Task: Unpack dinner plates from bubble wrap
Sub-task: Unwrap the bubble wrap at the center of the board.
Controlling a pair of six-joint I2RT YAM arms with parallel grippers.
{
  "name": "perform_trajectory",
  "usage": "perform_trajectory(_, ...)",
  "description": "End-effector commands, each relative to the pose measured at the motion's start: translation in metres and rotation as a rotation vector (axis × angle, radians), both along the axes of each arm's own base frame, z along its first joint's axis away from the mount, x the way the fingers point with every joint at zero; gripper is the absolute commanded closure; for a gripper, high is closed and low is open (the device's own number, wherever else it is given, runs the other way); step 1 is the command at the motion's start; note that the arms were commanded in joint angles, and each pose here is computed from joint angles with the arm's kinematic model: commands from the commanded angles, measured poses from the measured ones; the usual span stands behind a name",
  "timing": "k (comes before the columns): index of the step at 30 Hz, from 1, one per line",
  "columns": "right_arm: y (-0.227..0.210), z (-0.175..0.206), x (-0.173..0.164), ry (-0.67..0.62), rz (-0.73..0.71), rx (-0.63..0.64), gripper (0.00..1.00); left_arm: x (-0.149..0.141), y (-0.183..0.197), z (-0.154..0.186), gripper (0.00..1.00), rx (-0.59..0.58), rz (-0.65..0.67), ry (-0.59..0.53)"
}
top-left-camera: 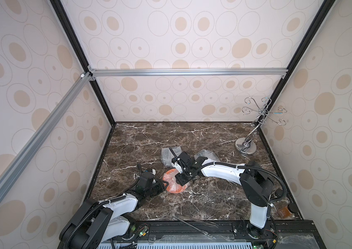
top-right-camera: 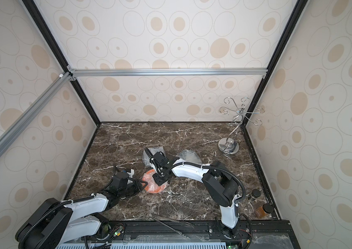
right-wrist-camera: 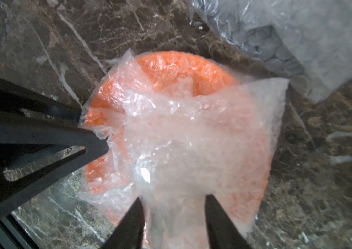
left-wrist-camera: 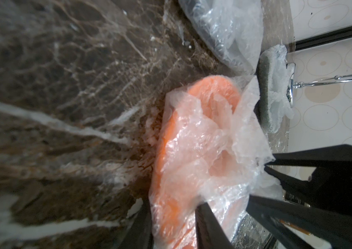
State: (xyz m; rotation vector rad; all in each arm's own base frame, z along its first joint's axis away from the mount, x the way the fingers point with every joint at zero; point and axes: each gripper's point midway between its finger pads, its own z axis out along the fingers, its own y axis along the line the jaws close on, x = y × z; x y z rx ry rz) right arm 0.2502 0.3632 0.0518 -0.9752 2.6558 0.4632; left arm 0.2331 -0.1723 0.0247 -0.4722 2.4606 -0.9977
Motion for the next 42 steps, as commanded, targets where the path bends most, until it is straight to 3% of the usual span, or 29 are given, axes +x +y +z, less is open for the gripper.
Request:
perform_trajectory(1,0.007,-0.006,-0.002,0.013,0.007,-0.001,0.48,-0.002,0.002,-0.009,0.71,0.029,0.008,0.033)
perform_trajectory(3,0.008,-0.009,-0.003,0.017,0.007,-0.003,0.53,-0.002,0.002,-0.009,0.72,0.03,0.007,0.033)
perform_trajectory(8,0.009,-0.011,-0.003,0.024,-0.009,0.003,0.75,-0.001,0.002,-0.009,0.76,0.033,0.012,0.03)
perform_trajectory(13,0.013,-0.003,-0.003,0.021,-0.016,0.031,0.91,-0.002,0.004,-0.011,0.8,0.041,0.015,0.036)
perform_trajectory(17,0.019,0.009,-0.006,0.038,-0.019,0.081,0.99,-0.003,0.004,-0.013,0.83,0.045,0.017,0.04)
perform_trajectory(33,0.05,0.063,-0.015,0.173,-0.08,0.402,1.0,-0.008,0.013,-0.021,1.0,0.082,0.032,0.059)
perform_trajectory(42,0.053,0.087,-0.002,0.229,-0.141,0.575,1.0,-0.013,0.021,-0.027,1.0,0.127,0.045,0.081)
